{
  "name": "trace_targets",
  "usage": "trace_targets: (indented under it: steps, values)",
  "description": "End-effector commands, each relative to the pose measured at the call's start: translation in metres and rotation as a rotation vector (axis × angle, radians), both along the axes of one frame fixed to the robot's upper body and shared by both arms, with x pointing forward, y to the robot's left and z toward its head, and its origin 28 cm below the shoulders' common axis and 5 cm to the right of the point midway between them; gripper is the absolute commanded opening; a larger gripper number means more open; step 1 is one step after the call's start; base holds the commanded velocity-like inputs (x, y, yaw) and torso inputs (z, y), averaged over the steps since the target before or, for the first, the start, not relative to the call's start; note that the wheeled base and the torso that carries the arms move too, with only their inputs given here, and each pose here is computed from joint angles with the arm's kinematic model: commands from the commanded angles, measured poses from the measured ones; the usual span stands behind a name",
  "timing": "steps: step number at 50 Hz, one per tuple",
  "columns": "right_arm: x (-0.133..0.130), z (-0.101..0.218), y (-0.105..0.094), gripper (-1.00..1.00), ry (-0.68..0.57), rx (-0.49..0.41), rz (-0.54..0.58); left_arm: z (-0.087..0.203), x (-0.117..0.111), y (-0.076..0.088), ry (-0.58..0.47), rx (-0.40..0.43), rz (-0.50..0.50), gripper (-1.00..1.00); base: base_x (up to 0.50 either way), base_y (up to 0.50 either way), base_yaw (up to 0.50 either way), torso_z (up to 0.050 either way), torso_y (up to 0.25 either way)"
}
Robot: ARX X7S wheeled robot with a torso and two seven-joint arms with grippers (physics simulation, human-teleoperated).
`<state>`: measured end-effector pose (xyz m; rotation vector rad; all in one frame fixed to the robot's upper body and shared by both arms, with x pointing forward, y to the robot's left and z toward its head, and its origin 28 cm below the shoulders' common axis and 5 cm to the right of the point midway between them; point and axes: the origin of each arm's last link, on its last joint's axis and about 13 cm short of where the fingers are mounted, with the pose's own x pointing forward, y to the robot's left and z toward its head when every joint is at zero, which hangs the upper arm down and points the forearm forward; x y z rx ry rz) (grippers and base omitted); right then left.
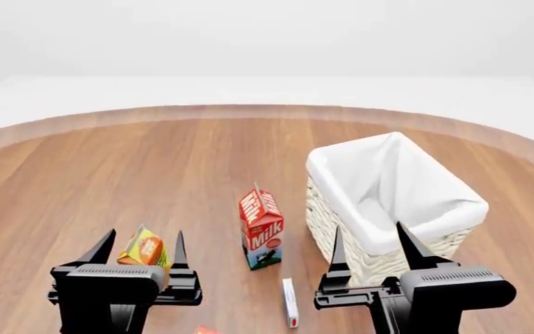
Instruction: Pick up the cream cheese box and the butter, and put them in the basket.
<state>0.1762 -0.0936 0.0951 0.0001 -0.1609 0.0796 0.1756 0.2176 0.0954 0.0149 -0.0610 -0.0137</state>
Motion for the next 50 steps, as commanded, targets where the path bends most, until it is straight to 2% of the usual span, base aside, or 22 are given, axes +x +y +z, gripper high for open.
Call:
trace_targets:
  steps: [1,9,12,16,29,50]
  values:
    - [0.0,0.0,0.001,1.0,0.008,-0.013,-0.01,0.0,0.0,0.0,0.0,0.0,0.002,1.0,0.0,0.0,0.0,0.0,0.0]
    - [0.001,0.0,0.001,1.0,0.007,-0.019,-0.014,0.0,0.0,0.0,0.001,0.0,0.002,1.0,0.0,0.0,0.0,0.0,0.0]
    - [-0.001,0.001,0.001,1.0,-0.009,0.007,0.012,0.0,0.0,0.0,0.001,0.0,0.002,1.0,0.08,0.0,0.0,0.0,0.0]
    - [0.0,0.0,0.001,1.0,0.003,-0.026,-0.014,0.0,0.0,0.0,0.001,0.001,0.002,1.0,0.5,0.0,0.0,0.0,0.0]
    - [0.001,-0.001,0.001,1.0,0.026,-0.016,-0.012,0.001,0.0,0.001,-0.003,0.002,0.002,1.0,0.0,0.0,0.0,0.0,0.0]
    - [-0.002,0.005,0.003,1.0,0.057,-0.01,0.018,0.011,0.0,0.011,-0.014,0.014,0.042,1.0,0.0,0.0,0.0,0.0,0.0]
